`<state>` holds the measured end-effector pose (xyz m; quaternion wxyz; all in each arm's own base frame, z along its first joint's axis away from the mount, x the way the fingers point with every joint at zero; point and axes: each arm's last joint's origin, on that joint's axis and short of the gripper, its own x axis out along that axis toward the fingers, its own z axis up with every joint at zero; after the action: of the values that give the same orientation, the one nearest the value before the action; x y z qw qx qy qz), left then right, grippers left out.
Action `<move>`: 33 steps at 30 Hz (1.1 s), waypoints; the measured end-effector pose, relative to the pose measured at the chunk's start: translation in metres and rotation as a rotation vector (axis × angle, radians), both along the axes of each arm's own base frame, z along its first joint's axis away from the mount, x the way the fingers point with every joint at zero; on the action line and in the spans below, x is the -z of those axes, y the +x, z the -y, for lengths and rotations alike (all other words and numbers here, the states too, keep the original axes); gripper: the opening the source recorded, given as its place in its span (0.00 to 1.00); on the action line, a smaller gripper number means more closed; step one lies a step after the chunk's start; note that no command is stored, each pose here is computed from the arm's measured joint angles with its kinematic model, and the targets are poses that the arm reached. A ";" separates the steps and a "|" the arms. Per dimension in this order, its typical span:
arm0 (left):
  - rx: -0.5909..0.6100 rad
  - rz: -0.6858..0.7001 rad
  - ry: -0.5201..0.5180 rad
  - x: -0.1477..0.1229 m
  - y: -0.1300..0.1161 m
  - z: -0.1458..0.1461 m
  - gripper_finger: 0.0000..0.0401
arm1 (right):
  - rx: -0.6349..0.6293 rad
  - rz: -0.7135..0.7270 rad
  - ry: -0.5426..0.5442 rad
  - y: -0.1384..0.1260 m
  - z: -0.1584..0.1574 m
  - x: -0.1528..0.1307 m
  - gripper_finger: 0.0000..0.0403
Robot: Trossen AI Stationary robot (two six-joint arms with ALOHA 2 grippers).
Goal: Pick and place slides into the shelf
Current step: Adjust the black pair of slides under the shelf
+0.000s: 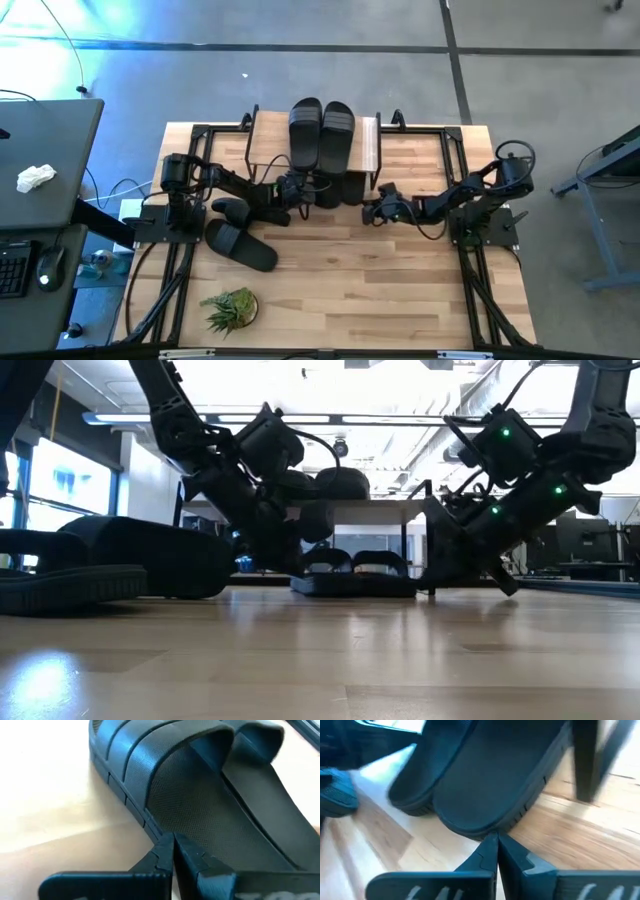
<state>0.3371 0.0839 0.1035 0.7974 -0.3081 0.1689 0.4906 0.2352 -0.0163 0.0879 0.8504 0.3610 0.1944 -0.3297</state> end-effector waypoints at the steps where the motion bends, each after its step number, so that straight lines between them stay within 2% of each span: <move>1: 0.008 0.005 -0.006 0.000 0.000 0.000 0.00 | 0.001 -0.010 -0.001 -0.001 0.000 0.001 0.00; 12: 0.030 0.005 -0.009 -0.002 0.002 0.007 0.00 | -0.019 -0.017 -0.017 -0.001 0.000 0.001 0.00; 23: 0.074 0.018 0.079 -0.015 0.006 0.050 0.00 | -0.056 0.023 -0.017 0.002 -0.009 -0.002 0.00; 28: 0.105 0.034 0.140 -0.039 0.003 0.065 0.00 | -0.078 0.017 -0.026 0.001 -0.017 -0.002 0.00; 33: 0.187 0.042 0.240 -0.082 -0.007 0.078 0.00 | -0.177 0.039 -0.074 0.009 -0.031 -0.012 0.00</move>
<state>0.3298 0.0061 0.1850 0.8742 -0.2039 0.1202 0.4241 0.2438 0.0150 0.0997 0.8926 0.3172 0.1967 -0.2529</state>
